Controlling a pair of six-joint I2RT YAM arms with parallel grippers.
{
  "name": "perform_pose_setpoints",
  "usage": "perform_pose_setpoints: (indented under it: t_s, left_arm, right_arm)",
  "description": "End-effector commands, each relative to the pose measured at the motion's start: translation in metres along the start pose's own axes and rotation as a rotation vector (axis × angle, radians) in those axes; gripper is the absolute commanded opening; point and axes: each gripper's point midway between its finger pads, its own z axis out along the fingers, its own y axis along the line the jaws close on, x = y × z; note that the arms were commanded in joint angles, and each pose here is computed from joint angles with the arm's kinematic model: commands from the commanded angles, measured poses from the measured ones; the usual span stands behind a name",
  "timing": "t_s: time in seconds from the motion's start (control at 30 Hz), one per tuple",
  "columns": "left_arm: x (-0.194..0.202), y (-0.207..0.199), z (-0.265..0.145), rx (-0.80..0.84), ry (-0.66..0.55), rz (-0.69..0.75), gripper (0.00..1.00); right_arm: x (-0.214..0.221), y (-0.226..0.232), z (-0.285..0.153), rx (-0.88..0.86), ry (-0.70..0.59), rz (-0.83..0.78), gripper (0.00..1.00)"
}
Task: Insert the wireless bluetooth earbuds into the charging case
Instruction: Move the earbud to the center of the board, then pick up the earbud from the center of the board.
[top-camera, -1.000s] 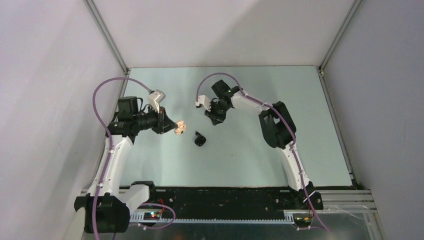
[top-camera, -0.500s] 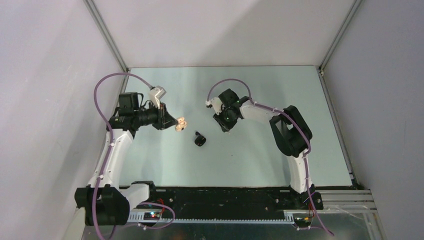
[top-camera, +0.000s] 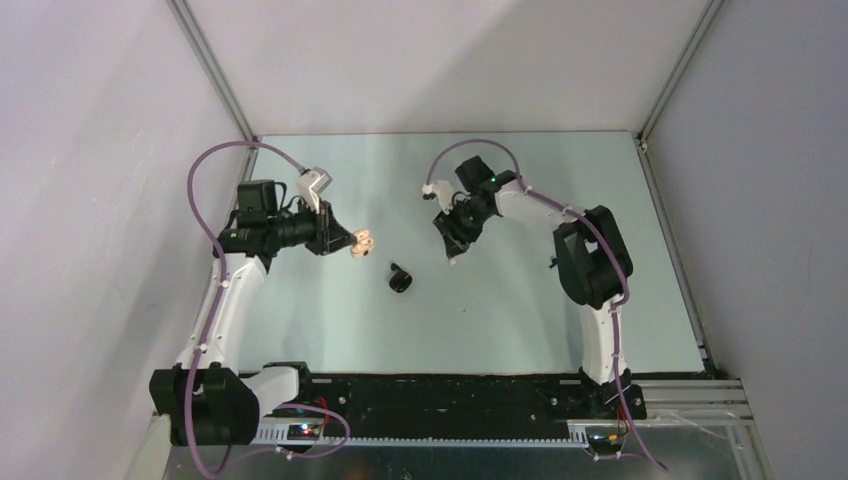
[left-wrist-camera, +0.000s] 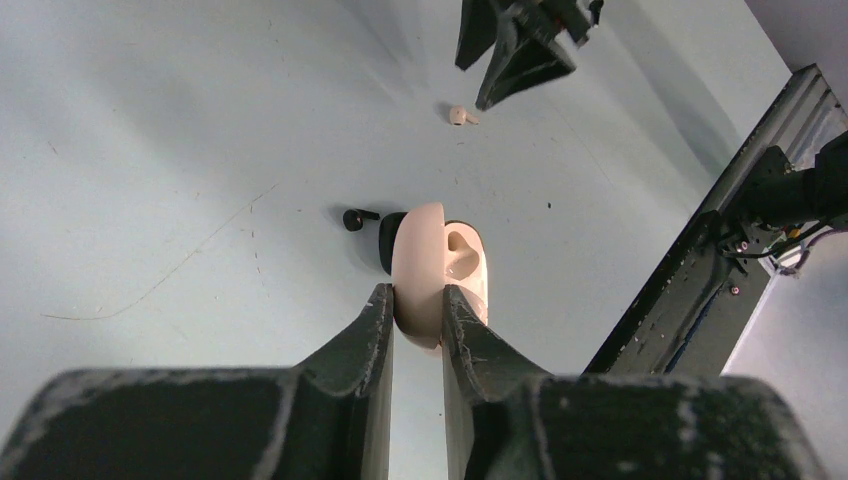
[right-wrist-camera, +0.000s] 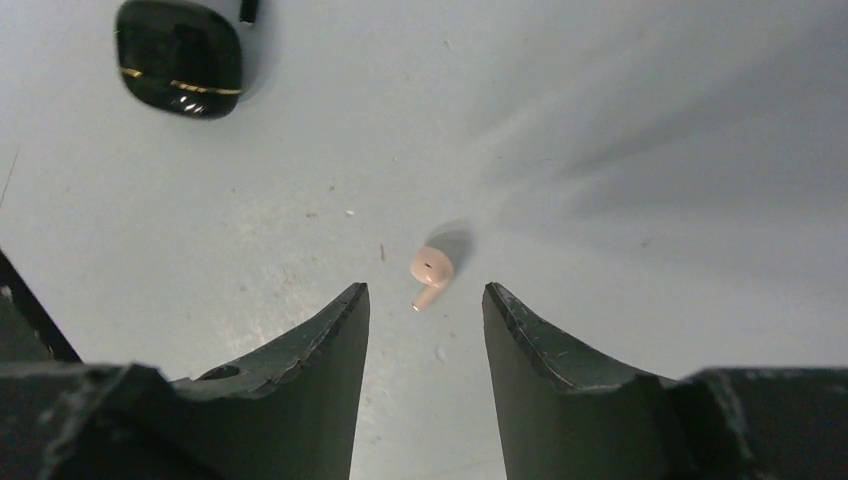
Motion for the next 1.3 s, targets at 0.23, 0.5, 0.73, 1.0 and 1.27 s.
perform_pose_setpoints:
  t_s: [0.23,0.5,0.73,1.0,1.27]
  left_arm:
    - [-0.021,-0.003,-0.01,-0.026,-0.06,0.065,0.0]
    - [-0.02,-0.005,-0.013,-0.039,-0.068,0.063,0.0]
    - [-0.016,-0.004,-0.013,-0.042,-0.063,0.06,0.0]
    - [-0.015,-0.004,-0.013,-0.046,-0.062,0.061,0.0]
    - [-0.014,-0.004,-0.013,-0.046,-0.059,0.059,0.0]
  right_arm:
    - [-0.001,0.01,-0.032,-0.257,-0.036,-0.693,0.39]
    - [-0.009,0.011,-0.012,-0.276,0.017,-0.753,0.34]
    - [0.003,0.007,0.006,-0.252,0.096,-0.833,0.35]
    - [0.004,0.0,0.015,-0.23,0.112,-0.817,0.36]
    - [0.0,-0.004,0.023,-0.226,0.12,-0.787,0.34]
